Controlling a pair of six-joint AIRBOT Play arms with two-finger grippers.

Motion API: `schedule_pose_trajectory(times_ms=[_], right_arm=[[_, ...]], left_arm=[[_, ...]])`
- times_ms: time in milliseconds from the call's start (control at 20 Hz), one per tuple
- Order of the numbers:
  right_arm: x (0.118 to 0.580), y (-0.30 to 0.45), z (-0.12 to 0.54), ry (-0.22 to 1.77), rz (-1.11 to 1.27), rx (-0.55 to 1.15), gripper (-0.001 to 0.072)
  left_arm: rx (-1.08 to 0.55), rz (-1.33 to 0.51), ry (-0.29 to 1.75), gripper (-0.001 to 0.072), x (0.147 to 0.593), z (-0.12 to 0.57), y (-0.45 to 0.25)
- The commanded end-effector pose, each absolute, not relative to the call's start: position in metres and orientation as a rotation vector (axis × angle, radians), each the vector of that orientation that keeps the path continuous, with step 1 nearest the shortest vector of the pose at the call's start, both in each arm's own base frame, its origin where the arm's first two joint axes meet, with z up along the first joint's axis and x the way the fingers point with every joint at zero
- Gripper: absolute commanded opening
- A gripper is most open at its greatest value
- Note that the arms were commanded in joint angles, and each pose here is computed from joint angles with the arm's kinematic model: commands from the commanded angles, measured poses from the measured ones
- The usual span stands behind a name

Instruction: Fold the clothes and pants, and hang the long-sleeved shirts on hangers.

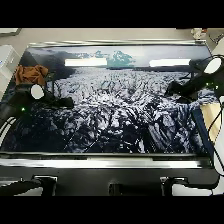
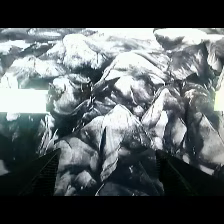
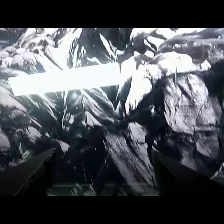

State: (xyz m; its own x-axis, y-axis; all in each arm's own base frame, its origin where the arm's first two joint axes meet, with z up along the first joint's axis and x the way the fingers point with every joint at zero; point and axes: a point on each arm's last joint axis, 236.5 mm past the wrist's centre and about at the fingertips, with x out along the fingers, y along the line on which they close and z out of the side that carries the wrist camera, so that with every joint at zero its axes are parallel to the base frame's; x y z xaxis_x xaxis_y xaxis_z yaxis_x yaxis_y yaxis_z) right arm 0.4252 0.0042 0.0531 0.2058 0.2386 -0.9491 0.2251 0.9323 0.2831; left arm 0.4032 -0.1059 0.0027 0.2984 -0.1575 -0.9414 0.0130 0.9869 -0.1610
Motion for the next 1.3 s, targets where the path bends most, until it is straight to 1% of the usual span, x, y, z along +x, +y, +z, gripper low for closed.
schedule_pose_trajectory(times_ms=[0,200,300,350,400,450,500,550,600,650,700,750,800,850,900,950,1050,1250], right_arm=[[0.452,0.0,0.059,1.259,-0.001,0.403,0.0696],[0.499,-0.011,0.079,1.037,-0.022,0.41,0.0696],[0.521,-0.011,0.094,0.925,-0.017,0.442,0.0697],[0.526,-0.01,0.099,0.894,-0.012,0.455,0.0697],[0.529,-0.009,0.101,0.881,-0.008,0.463,0.0698],[0.529,-0.009,0.101,0.881,-0.006,0.458,0.0698],[0.526,-0.01,0.099,0.894,-0.007,0.448,0.0697],[0.523,-0.01,0.096,0.914,-0.01,0.44,0.0696],[0.518,-0.01,0.092,0.94,-0.011,0.434,0.0695],[0.513,-0.008,0.088,0.967,-0.008,0.435,0.0692],[0.507,-0.006,0.083,1.002,-0.004,0.435,0.0691],[0.502,-0.005,0.078,1.032,-0.001,0.434,0.0691],[0.497,-0.003,0.074,1.061,0.001,0.434,0.0691],[0.491,-0.002,0.07,1.09,0.005,0.435,0.069],[0.487,0.0,0.067,1.116,0.008,0.436,0.069],[0.484,0.001,0.064,1.132,0.01,0.437,0.069],[0.481,0.002,0.061,1.152,0.011,0.438,0.069],[0.481,0.005,0.062,1.151,0.017,0.457,0.069]], left_arm=[[-0.147,-0.111,1.242,0.0661,0.414,-0.006,-0.112],[-0.153,-0.138,1.117,0.0661,0.449,-0.014,-0.129],[-0.131,-0.174,0.906,0.0664,0.496,0.006,-0.132],[-0.152,-0.165,0.79,0.0687,0.521,0.026,-0.126],[-0.179,-0.139,0.673,0.072,0.551,0.054,-0.11],[-0.205,-0.099,0.598,0.072,0.576,0.079,-0.086],[-0.224,-0.048,0.567,0.072,0.6,0.098,-0.053],[-0.241,0.007,0.582,0.072,0.615,0.106,-0.017],[-0.312,0.091,0.639,0.072,0.623,0.104,0.028],[-0.439,0.18,0.712,0.072,0.62,0.094,0.07],[-0.594,0.224,0.804,0.072,0.609,0.077,0.105],[-0.753,0.198,0.877,0.072,0.596,0.062,0.124],[-0.926,0.127,0.912,0.072,0.584,0.051,0.138],[-1.076,0.083,0.899,0.072,0.572,0.046,0.156],[-1.177,0.07,0.87,0.072,0.563,0.041,0.175],[-1.235,0.078,0.847,0.072,0.553,0.035,0.196],[-1.242,0.128,0.806,0.072,0.542,0.023,0.228],[-1.194,0.23,0.637,0.072,0.568,0.015,0.267]])
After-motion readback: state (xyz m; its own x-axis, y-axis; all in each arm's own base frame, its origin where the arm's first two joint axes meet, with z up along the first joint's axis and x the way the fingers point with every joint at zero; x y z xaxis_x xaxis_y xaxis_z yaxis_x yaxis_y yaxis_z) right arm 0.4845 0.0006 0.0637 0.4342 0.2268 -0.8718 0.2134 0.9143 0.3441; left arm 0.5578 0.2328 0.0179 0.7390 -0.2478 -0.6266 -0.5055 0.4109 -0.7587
